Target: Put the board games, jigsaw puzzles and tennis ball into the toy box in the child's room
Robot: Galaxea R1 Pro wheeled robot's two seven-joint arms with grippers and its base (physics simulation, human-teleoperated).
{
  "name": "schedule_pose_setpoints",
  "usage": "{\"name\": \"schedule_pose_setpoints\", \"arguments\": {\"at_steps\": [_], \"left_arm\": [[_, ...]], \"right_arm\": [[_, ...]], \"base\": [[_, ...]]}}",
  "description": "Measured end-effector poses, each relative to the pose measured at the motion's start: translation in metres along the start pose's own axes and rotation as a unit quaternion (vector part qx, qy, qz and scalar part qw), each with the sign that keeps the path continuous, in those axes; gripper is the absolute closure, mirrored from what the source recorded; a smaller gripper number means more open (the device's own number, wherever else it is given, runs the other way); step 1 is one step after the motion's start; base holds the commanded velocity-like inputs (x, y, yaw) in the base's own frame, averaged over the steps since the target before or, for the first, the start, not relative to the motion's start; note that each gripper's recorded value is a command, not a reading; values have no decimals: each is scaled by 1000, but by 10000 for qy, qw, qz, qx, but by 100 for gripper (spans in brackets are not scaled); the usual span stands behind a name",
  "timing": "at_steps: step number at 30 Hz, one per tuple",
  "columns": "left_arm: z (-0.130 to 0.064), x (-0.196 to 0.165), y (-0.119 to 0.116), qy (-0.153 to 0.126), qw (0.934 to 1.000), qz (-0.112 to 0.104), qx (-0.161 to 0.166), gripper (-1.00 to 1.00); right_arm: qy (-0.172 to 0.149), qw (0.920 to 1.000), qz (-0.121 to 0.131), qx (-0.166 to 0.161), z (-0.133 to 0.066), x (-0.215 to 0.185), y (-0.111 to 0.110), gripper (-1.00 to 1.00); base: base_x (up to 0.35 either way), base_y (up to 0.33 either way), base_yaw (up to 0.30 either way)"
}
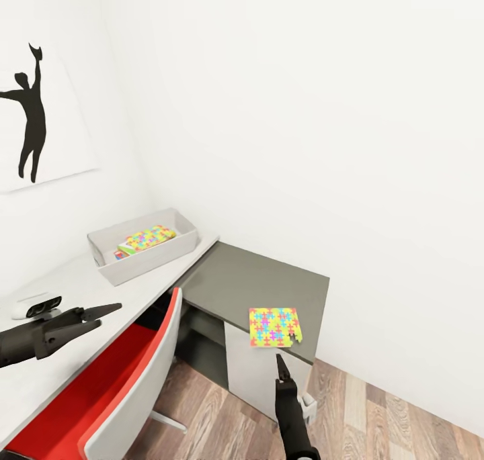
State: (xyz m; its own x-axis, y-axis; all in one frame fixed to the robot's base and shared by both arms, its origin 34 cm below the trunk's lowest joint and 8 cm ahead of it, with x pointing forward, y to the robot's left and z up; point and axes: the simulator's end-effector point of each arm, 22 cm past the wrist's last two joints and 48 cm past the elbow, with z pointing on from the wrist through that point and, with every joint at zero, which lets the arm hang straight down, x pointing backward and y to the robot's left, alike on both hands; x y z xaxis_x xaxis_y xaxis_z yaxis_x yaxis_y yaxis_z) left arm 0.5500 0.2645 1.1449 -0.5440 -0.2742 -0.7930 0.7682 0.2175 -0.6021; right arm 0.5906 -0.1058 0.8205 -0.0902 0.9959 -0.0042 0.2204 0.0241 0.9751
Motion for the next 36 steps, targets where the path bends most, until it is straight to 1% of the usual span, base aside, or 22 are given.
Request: {"name": "schedule_pose_setpoints", "arguments": {"at_steps": [7,13,22,30,36], "left_arm": [[-1,0,0,1,10000,2,-7,-100],[-1,0,0,2,10000,1,-7,-100],[-1,0,0,2,10000,4,-7,-100],[0,0,0,4,10000,-1,-5,-100],[0,0,0,3,10000,0,-6,-100]], "right_arm": [[-51,10000,81,14,1,-2,0,-100],[-83,9999,126,25,2,-4,0,-100],[-91,9999,130,9,2,-5,1,-100],[-116,9998,120,-76,11,-8,10,-100],[-131,9998,114,-96,13,-9,12,-100]], "base": [[-6,135,0],[-1,48,0],[85,107,0],[33,29,0],[43,24,0]]}}
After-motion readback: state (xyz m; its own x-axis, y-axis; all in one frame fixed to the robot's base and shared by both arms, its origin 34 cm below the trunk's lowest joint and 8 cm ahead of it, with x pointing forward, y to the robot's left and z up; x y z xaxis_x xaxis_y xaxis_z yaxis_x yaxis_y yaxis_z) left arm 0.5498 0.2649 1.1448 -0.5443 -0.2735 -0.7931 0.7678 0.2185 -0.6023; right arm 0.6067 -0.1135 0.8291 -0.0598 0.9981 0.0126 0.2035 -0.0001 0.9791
